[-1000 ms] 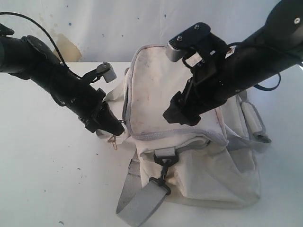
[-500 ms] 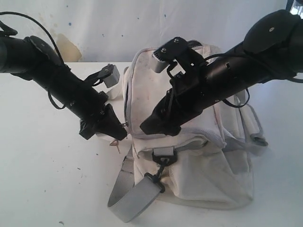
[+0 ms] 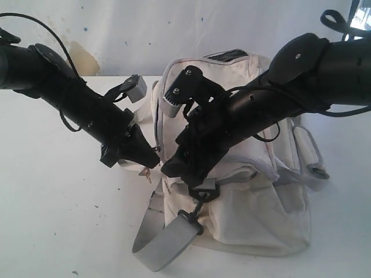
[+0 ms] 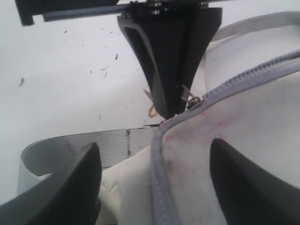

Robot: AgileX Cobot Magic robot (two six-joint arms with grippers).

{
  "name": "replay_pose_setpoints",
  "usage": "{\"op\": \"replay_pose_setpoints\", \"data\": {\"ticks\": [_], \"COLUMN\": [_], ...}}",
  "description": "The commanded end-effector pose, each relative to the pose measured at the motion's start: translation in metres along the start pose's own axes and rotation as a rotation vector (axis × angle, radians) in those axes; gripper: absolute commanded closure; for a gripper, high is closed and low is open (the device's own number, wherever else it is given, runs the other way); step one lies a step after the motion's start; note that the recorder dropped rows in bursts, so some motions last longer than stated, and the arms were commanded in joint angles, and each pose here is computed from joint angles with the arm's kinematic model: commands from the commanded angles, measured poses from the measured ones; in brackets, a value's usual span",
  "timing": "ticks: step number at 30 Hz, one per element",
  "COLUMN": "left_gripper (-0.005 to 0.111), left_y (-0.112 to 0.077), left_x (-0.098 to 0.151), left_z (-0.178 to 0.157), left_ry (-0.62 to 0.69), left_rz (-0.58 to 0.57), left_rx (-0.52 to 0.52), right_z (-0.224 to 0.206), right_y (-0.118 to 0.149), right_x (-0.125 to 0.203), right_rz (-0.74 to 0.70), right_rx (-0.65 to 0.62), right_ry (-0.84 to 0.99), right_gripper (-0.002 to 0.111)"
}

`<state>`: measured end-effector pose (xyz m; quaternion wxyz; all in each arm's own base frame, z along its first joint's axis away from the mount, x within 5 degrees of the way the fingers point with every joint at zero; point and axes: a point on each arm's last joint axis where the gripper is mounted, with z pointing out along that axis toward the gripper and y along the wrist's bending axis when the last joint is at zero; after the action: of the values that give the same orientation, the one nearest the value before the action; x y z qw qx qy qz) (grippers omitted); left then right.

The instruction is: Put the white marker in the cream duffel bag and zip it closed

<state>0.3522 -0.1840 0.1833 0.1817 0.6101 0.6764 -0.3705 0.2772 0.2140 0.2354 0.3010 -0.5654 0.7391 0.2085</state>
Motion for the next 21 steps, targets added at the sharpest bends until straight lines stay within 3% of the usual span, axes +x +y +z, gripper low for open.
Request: {"op": "replay_pose_setpoints", "data": {"ticks": [1,17,21], "left_gripper": [0.107,0.107,0.107], "left_y": [-0.005,-0.005,-0.005], "left_x": [-0.007,-0.007,-0.007], "left_z": [-0.002,-0.002,-0.002], "left_ry": [-0.037,-0.037,-0.037], "left_rz": [-0.012,-0.012,-0.012], "left_rx": [0.018,0.018,0.018], "right_z": [0.003,0.031,0.031], "right_y": [0.0,-0.003,-0.004], "right_x": [-0.004,0.016,0.019], "right_rz": [-0.044,-0.048,-0.066], "right_rx": [0.058,-0.009,0.004], "right_ry": [-0.015,0.083,0.118], "right_gripper": [0.047,0.048,0.054]}}
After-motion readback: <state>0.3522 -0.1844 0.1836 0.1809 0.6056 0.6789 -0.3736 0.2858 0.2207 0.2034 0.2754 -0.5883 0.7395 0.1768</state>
